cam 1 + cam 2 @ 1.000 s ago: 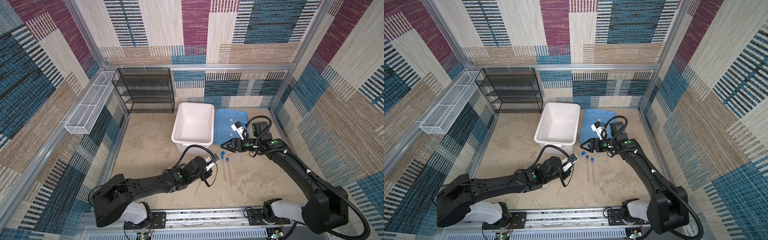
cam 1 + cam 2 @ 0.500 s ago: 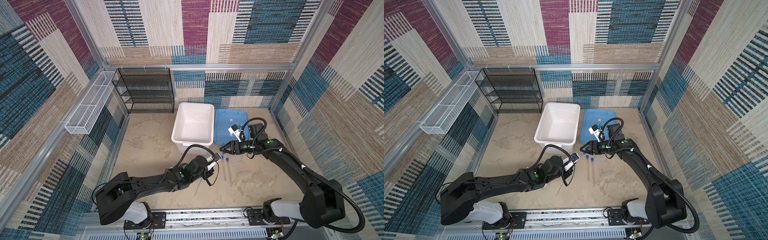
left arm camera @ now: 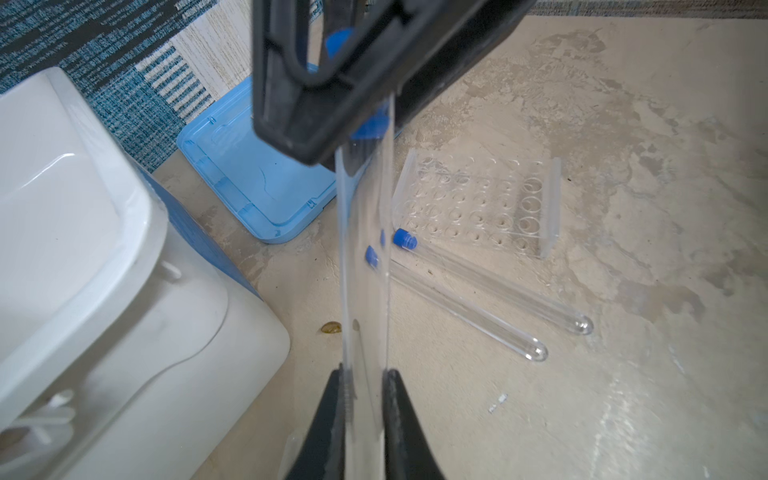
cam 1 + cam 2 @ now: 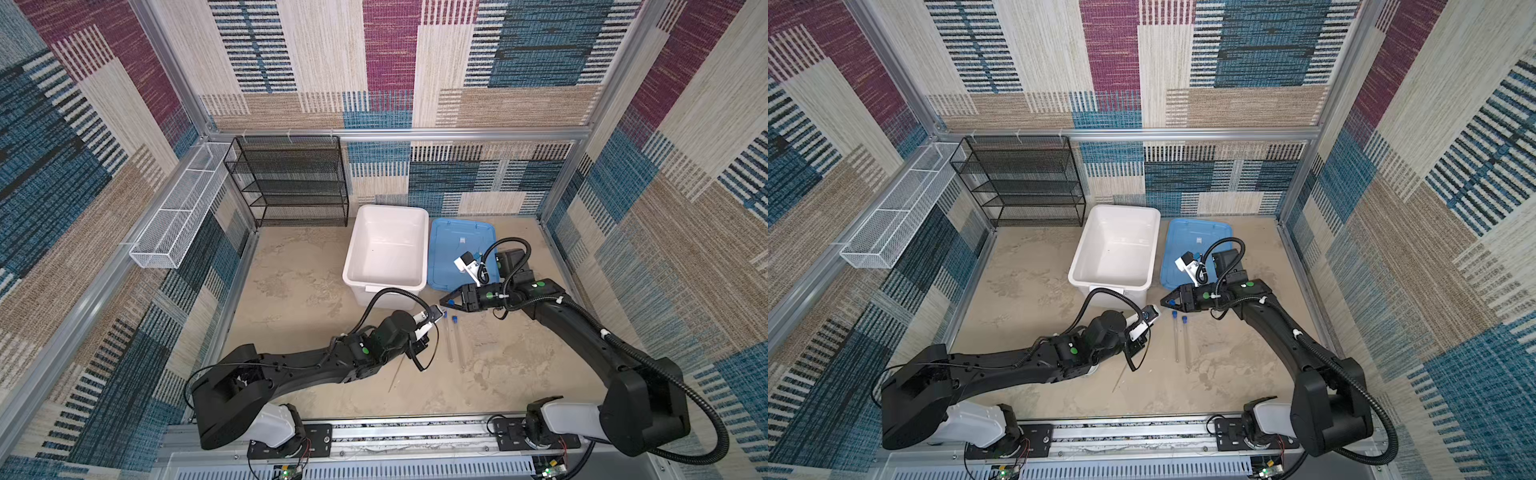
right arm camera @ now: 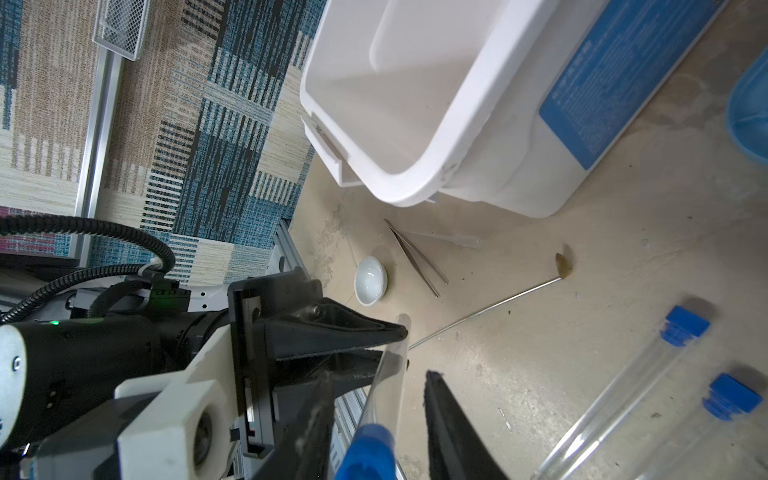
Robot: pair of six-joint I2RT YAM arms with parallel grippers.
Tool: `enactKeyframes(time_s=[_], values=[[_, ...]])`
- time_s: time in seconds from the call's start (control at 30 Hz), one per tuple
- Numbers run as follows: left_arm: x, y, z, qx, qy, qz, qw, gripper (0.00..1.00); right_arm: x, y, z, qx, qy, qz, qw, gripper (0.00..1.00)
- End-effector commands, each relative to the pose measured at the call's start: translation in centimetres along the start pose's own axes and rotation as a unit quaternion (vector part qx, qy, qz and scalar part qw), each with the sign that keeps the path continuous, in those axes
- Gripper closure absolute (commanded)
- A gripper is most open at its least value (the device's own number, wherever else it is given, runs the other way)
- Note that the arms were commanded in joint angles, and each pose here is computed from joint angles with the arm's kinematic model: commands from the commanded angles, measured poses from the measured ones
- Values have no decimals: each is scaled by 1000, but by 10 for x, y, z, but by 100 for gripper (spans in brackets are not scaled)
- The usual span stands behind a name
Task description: Organize the chemistry lab equipment
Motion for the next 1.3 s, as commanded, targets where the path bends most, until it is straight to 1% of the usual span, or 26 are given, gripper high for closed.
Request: enactKeyframes(time_s=[0.0, 0.13, 0.27, 0.5, 0.8, 0.87, 0.9, 0.93, 0.97, 1.0, 1.03, 1.07, 1.13, 1.27], values=[[5, 1, 1, 5, 11, -9, 1000, 87, 0, 1, 1, 6, -8, 1, 1000, 65], [4, 2, 1, 8, 16, -4, 1000, 87, -1, 1, 0, 6, -8, 1, 1000, 67], [5, 3, 2, 8, 16, -4, 1000, 87, -1, 1, 0, 6, -8, 1, 1000, 73], [6, 2, 2, 10, 16, -1, 1000, 88, -2, 1, -1, 5, -6, 0, 1000, 80], [4, 3, 2, 14, 15, 4, 1000, 87, -2, 2, -1, 8, -7, 0, 1000, 81], [6, 2, 3, 18, 16, 2, 1000, 83, -2, 2, -1, 9, -8, 0, 1000, 82], [6, 2, 3, 18, 17, 2, 1000, 81, -2, 2, -1, 9, -7, 0, 1000, 82], [6, 2, 3, 18, 17, 2, 1000, 75, -2, 2, -1, 9, -8, 0, 1000, 82], [6, 1, 3, 17, 17, 1, 1000, 66, -2, 2, -1, 9, -8, 0, 1000, 82], [7, 1, 3, 12, 19, 0, 1000, 51, -1, 2, -1, 9, -8, 0, 1000, 82], [7, 1, 2, 8, 19, 1, 1000, 28, -1, 2, -1, 9, -9, -1, 1000, 82], [7, 2, 2, 7, 14, 4, 1000, 1, -1, 2, -1, 9, -10, -1, 1000, 83], [10, 1, 2, 5, 4, 13, 1000, 1, -1, 2, -2, 9, -9, -1, 1000, 83], [14, 0, 0, -19, -14, 12, 1000, 1, 0, 3, -2, 8, -8, 0, 1000, 83]])
Point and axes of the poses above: each gripper's point midway between its finger pads, its own y axis out along the fingers, its own z axis along the line the jaws close on, x = y × z, the point moved 10 cm from there along -y, back along the fingers, and after that the axes turned 6 degrees about y, right-handed, at the moved point
